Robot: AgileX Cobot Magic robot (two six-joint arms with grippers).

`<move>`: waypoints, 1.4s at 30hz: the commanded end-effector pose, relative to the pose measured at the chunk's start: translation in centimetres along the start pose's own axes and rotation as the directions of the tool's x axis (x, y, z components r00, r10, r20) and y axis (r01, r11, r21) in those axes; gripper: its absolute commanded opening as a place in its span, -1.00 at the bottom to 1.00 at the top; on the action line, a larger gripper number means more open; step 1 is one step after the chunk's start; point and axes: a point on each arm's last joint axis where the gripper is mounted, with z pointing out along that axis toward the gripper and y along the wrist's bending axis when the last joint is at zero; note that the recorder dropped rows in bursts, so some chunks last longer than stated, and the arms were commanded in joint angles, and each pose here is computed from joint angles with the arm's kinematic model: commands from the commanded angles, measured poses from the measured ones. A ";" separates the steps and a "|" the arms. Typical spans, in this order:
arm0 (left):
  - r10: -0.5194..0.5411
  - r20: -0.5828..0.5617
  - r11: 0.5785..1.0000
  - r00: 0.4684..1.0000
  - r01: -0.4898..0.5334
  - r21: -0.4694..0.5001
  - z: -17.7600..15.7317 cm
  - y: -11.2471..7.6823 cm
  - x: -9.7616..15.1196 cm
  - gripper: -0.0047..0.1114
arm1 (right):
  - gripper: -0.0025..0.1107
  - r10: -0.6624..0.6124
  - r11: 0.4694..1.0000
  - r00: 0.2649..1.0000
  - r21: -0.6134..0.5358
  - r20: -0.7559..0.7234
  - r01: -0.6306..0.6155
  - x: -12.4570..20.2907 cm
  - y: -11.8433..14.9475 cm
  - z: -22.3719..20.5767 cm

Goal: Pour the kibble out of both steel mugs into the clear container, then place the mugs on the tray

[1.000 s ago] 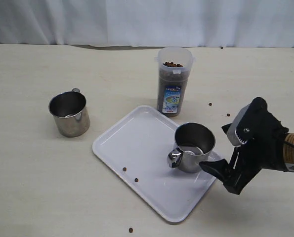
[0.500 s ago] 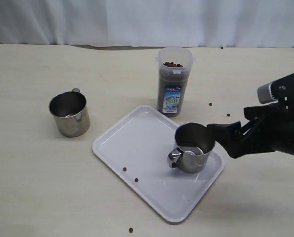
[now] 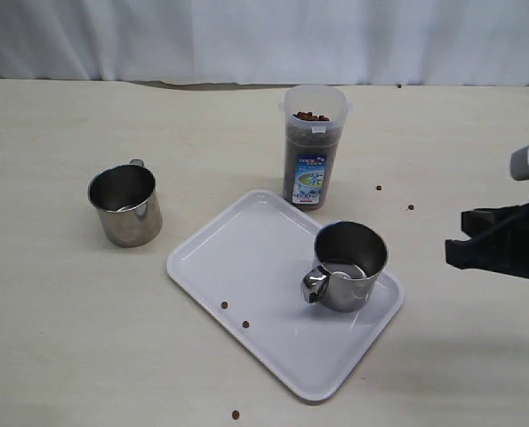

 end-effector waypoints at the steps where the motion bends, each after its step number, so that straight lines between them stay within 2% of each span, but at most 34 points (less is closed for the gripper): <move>1: 0.003 0.007 1.000 1.000 -0.003 0.006 0.0 0.0 0.0 -0.92 | -0.86 0.036 0.994 0.995 0.101 0.090 -0.045 0.8 -0.7 -3.2; 3: 0.003 0.007 1.000 1.000 -0.003 0.006 0.0 0.0 0.0 -0.92 | -0.86 0.056 0.990 0.983 0.119 0.174 -0.078 0.5 -0.8 -4.8; 7: 0.003 0.007 1.000 1.000 -0.003 0.006 0.0 0.0 0.0 -0.92 | -0.86 0.113 0.984 0.919 0.083 0.378 -0.155 -0.2 -0.5 -8.4; 10: 0.003 0.007 1.000 1.000 -0.003 0.006 0.0 0.0 0.0 -0.92 | -0.86 0.137 0.980 0.882 0.069 0.450 -0.187 0.0 -0.5 -9.8; 16: 0.005 0.012 1.000 1.000 -0.005 0.005 0.0 0.0 0.0 -0.92 | -0.86 0.149 0.965 0.858 0.119 0.491 -0.236 2.8 -1.1 -10.2; 22: 0.007 0.012 1.000 1.000 -0.007 0.005 0.0 0.0 0.0 -0.92 | -0.86 0.128 0.956 0.782 0.135 0.610 -0.262 4.8 -1.0 -10.9; 28: 0.007 0.012 1.000 1.000 -0.007 0.005 0.0 0.0 0.0 -0.92 | -0.86 0.090 0.939 0.740 0.191 0.666 -0.287 6.5 -1.2 -11.3; 31: 0.007 0.012 1.000 1.000 -0.007 0.005 0.0 0.0 0.0 -0.92 | -0.86 0.079 0.916 0.729 0.239 0.680 -0.322 6.9 -1.6 -11.7; 36: 0.007 0.012 1.000 1.000 -0.007 0.005 0.0 0.0 0.0 -0.92 | -0.86 0.081 0.936 0.735 0.201 0.673 -0.288 6.9 -1.3 -11.7; 42: 0.007 0.012 1.000 1.000 -0.007 0.005 0.0 0.0 0.0 -0.92 | -0.86 0.086 0.933 0.752 0.212 0.654 -0.291 7.1 -1.6 -11.6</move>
